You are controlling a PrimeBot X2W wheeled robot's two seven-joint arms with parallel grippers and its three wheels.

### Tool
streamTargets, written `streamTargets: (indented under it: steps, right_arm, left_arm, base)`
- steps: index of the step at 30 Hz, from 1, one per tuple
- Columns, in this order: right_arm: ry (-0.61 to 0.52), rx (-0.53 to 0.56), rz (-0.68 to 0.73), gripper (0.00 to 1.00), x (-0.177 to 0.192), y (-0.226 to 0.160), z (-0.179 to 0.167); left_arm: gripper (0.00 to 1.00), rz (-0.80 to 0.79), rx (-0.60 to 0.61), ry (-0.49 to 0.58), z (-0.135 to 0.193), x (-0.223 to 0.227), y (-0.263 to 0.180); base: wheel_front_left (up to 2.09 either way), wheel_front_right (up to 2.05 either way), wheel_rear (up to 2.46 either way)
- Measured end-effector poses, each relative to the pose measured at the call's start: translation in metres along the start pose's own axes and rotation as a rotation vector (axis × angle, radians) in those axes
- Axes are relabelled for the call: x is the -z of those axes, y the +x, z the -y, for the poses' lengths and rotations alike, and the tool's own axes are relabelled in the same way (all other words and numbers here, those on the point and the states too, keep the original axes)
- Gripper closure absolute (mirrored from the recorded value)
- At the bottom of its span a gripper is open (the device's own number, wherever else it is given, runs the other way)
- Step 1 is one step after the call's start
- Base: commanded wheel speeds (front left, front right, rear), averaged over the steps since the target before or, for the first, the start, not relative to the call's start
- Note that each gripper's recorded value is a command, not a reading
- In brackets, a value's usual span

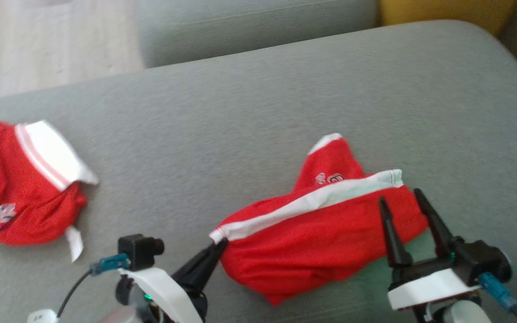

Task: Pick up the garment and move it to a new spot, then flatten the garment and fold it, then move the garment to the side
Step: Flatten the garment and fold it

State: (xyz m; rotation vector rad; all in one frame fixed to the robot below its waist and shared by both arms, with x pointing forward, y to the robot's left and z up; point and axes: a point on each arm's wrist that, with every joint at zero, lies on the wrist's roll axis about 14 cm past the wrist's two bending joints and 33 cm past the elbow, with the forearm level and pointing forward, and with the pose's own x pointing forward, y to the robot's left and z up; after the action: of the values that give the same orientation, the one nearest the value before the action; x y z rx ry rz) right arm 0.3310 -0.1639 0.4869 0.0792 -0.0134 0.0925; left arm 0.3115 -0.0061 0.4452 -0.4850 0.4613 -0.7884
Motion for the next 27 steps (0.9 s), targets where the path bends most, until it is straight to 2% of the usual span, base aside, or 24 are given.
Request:
streamTargets:
  steps: [8,10,18,25,26,27]
  right_arm:
    - [-0.001,-0.051,-0.149,0.00,0.046,0.018,-0.009]
    - [-0.026,-0.073,-0.188,0.00,0.056,0.026,-0.009]
    - [-0.091,-0.124,-0.332,0.00,0.073,0.066,0.004]
    - [-0.104,-0.175,-0.451,0.00,0.099,0.066,-0.004]
    - [-0.098,-0.183,-0.465,0.09,0.103,0.065,-0.007]
    - [-0.091,-0.189,-0.477,0.25,0.106,0.064,-0.009]
  left_arm:
    - [1.00,0.049,-0.192,0.131,-0.051,-0.004,-0.041]
    - [1.00,0.062,-0.220,0.137,-0.056,-0.006,-0.048]
    - [1.00,0.060,-0.237,0.146,-0.059,-0.001,-0.053]
    - [1.00,0.056,-0.236,0.150,-0.062,0.000,-0.050]
    - [1.00,0.057,-0.237,0.150,-0.062,-0.001,-0.049]
    - [1.00,0.057,-0.234,0.149,-0.062,-0.001,-0.048]
  base:
    - [0.00,0.00,0.00]
    - [0.00,0.00,0.00]
    - [0.00,0.00,0.00]
    - [0.00,0.00,0.00]
    - [0.00,0.00,0.00]
    - [0.00,0.00,0.00]
